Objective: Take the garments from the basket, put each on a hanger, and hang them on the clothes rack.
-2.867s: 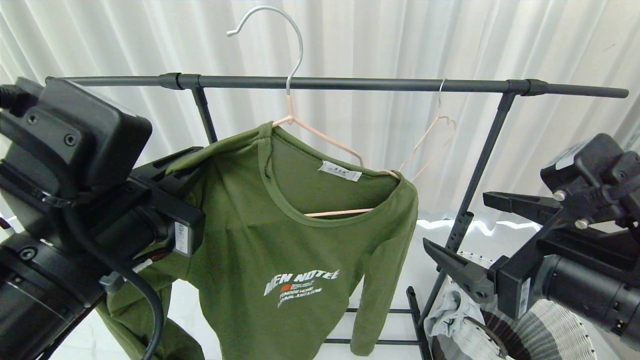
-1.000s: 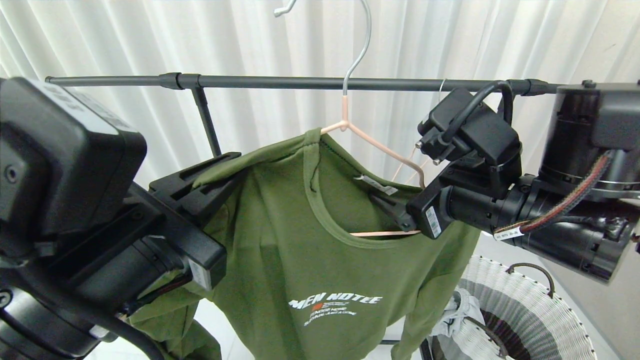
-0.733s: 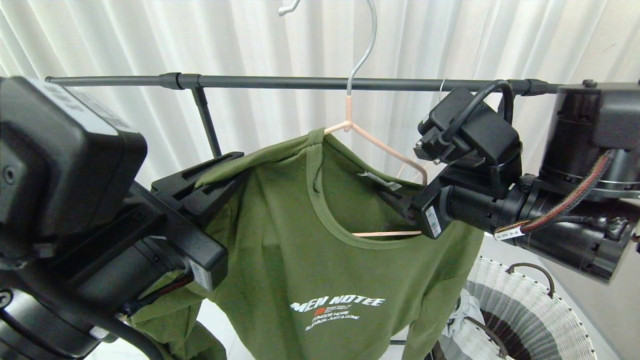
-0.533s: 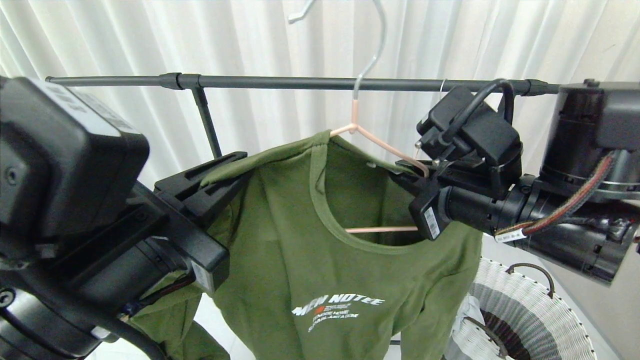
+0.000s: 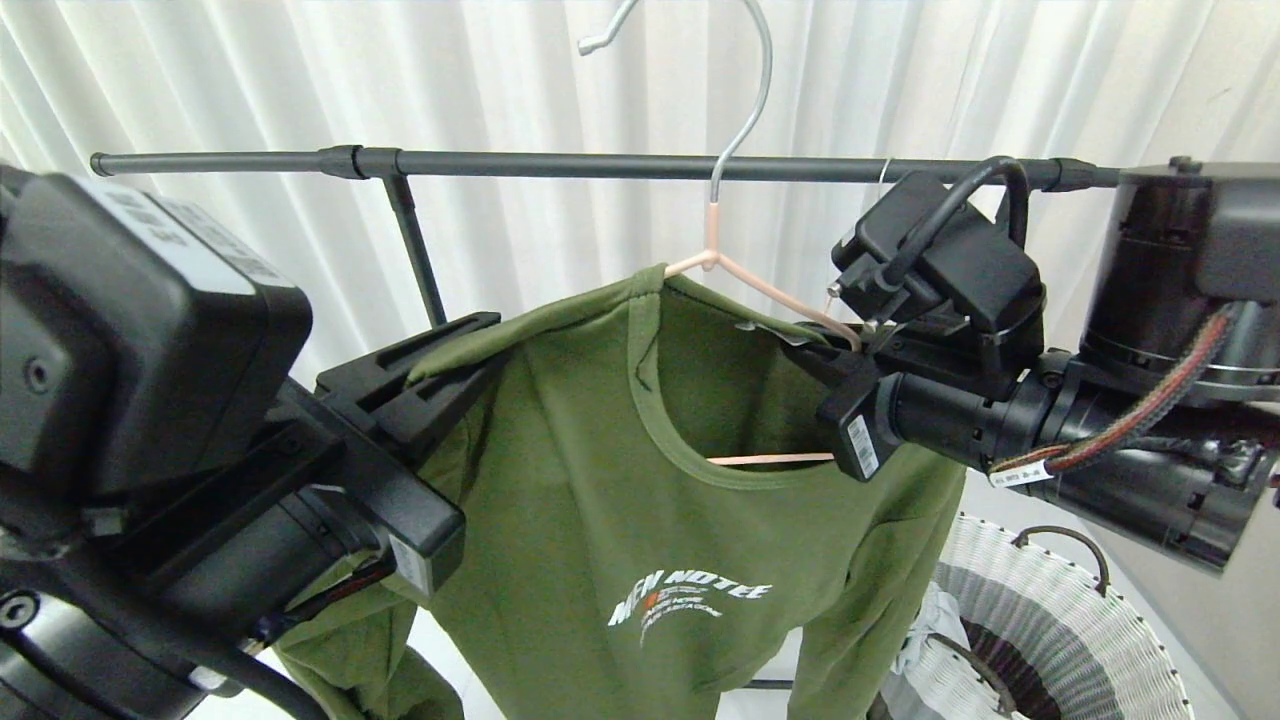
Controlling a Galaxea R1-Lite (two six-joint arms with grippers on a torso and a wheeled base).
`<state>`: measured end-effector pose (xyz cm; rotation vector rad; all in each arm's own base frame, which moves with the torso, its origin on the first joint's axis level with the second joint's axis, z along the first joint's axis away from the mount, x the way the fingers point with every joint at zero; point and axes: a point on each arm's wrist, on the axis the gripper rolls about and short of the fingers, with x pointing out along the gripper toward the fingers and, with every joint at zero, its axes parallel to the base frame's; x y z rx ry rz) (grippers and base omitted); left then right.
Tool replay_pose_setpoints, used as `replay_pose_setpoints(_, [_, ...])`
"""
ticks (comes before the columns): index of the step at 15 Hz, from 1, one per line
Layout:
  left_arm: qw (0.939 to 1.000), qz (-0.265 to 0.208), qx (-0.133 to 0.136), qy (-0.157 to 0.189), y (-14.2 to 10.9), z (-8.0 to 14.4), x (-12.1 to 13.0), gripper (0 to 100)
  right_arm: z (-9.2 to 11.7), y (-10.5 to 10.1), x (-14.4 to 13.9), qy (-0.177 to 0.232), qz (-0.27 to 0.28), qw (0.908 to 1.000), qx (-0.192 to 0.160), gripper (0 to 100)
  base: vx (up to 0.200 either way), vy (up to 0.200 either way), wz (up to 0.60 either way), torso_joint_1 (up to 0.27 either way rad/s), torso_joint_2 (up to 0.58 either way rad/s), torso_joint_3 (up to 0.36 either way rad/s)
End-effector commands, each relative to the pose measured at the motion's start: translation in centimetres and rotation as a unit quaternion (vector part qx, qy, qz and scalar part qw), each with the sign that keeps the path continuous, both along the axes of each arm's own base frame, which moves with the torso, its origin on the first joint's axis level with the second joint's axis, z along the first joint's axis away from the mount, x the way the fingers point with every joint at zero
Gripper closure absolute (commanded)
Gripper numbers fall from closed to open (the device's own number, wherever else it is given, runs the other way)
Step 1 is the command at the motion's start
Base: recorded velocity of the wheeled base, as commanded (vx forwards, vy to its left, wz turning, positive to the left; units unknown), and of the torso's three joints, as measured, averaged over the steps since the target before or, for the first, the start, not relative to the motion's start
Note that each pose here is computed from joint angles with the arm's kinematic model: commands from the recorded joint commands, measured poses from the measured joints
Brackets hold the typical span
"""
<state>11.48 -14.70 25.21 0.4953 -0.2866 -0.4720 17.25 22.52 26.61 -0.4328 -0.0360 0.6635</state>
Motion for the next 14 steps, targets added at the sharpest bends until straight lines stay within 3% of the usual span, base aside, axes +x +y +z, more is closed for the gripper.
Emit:
replay_pose_setpoints(1, [1.0000, 0.001, 0.004, 0.001, 0.0, -0.2, 0.0, 0, 0.2, -0.1, -0.1, -0.003, -0.001, 1.0000, 0.002, 100, 0.000, 0.000, 0.00, 0.000, 0.00, 0.000])
replay_pose_setpoints(9, [0.9999, 0.004, 0.011, 0.010, 0.5, -1.0, -0.2, 0, 1.3, -1.1, -0.7, -0.022, -0.002, 0.9997, 0.010, 100, 0.000, 0.000, 0.00, 0.000, 0.00, 0.000])
replay_pose_setpoints(14, [0.9965, 0.077, 0.024, 0.023, 4.3, -3.1, -0.2, 0, 2.0, -2.8, -0.3, -0.030, -0.028, 0.9990, 0.019, 100, 0.000, 0.000, 0.00, 0.000, 0.00, 0.000])
